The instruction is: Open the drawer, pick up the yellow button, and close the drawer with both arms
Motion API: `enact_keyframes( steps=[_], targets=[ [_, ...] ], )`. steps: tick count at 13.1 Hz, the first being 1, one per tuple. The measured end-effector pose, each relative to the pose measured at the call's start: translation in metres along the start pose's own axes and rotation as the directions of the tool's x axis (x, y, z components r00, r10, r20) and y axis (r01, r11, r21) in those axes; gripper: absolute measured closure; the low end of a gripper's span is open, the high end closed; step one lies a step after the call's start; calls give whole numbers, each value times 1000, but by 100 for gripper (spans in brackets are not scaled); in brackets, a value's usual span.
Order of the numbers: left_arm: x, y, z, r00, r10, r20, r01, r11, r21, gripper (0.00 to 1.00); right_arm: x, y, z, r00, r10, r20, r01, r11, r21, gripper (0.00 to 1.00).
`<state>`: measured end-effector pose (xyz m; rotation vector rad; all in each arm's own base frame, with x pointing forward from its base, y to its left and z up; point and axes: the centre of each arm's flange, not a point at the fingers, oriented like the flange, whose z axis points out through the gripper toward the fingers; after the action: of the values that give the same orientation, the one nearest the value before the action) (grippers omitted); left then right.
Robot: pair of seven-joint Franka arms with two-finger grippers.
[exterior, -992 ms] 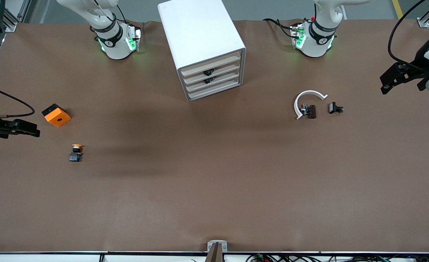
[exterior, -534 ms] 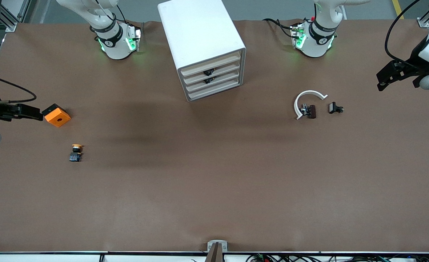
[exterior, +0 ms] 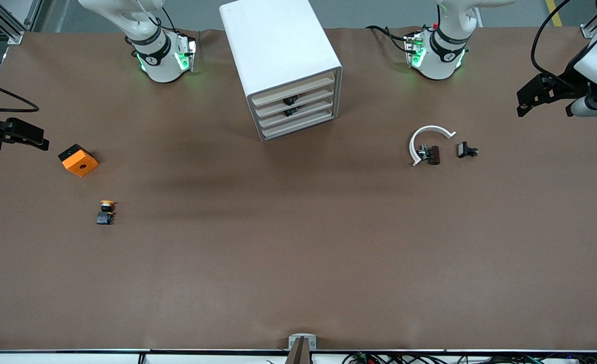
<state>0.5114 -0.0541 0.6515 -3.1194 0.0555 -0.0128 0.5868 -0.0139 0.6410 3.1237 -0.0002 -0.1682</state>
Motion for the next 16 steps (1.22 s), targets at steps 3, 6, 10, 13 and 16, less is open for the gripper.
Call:
enact_keyframes(
  steps=[3,6,10,13,16],
  targets=[
    [-4,4,-4,1000,3,1,-3,999,-35,0,-16,9,1,999,18,-39,-18,1000,7,0],
    [-5,5,-5,1000,4,3,-4,999,-36,0,-37,20,6,997,38,-68,-37,999,21,0],
    [-5,6,-4,1000,9,4,-9,1000,-19,0,-55,24,-6,994,46,-95,-43,999,28,0],
    [-5,5,-4,1000,9,2,-9,1000,-5,0,-63,28,-7,994,52,-97,-50,998,31,0],
    [-4,3,-5,1000,8,-1,-8,1000,7,0,-67,28,2,995,52,-85,-49,998,34,0]
  ],
)
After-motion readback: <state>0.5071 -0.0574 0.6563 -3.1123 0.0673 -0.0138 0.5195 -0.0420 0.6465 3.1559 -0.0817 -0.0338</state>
